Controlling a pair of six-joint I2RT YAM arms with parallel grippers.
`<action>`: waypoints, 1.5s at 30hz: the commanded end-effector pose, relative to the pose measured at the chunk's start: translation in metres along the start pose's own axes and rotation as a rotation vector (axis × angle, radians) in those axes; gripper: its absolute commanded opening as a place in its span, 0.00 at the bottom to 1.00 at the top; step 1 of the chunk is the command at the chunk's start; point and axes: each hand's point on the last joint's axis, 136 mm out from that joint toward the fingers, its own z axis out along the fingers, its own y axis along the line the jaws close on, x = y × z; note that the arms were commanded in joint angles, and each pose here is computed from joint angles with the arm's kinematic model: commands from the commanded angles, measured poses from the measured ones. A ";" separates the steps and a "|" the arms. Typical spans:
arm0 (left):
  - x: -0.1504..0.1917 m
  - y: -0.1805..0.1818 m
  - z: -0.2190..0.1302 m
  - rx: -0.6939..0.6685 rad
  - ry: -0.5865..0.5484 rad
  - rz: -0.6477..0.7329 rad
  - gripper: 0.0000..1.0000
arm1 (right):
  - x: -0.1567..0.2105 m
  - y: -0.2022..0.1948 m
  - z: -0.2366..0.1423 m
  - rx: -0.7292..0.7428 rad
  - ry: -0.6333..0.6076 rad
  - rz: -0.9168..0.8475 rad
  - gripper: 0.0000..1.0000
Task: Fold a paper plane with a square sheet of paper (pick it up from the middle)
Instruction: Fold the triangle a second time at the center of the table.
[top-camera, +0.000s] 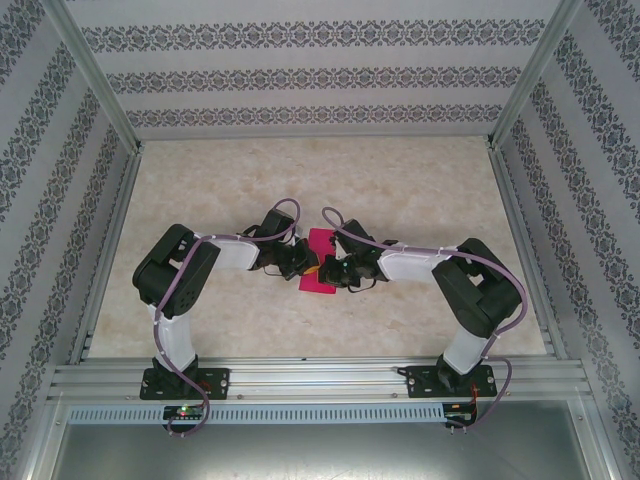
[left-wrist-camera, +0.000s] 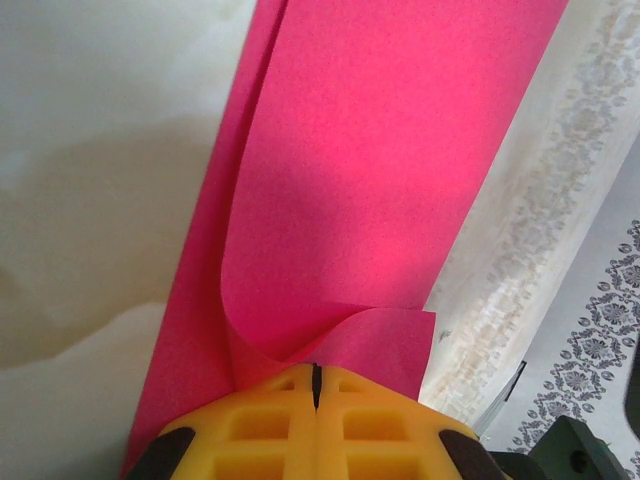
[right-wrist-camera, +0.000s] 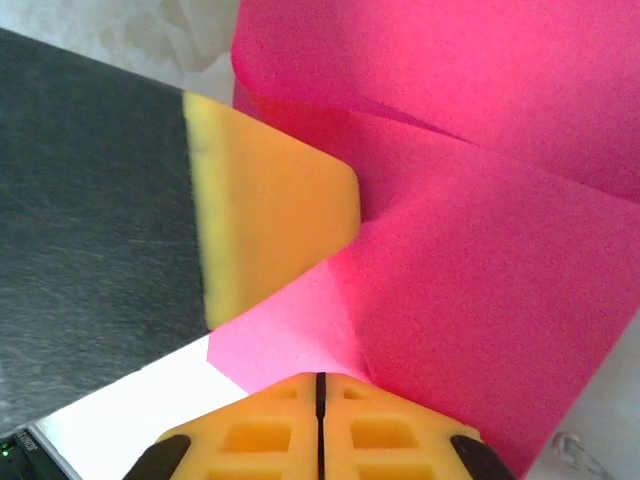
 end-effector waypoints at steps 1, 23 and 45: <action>0.003 0.027 0.002 -0.090 0.012 -0.033 0.03 | 0.003 -0.010 0.000 0.014 0.018 0.043 0.09; 0.004 0.029 0.004 -0.096 0.016 -0.036 0.03 | 0.022 -0.044 0.004 0.114 0.064 0.079 0.12; 0.004 0.028 0.003 -0.094 0.014 -0.035 0.03 | 0.018 -0.009 -0.006 0.136 0.053 -0.029 0.12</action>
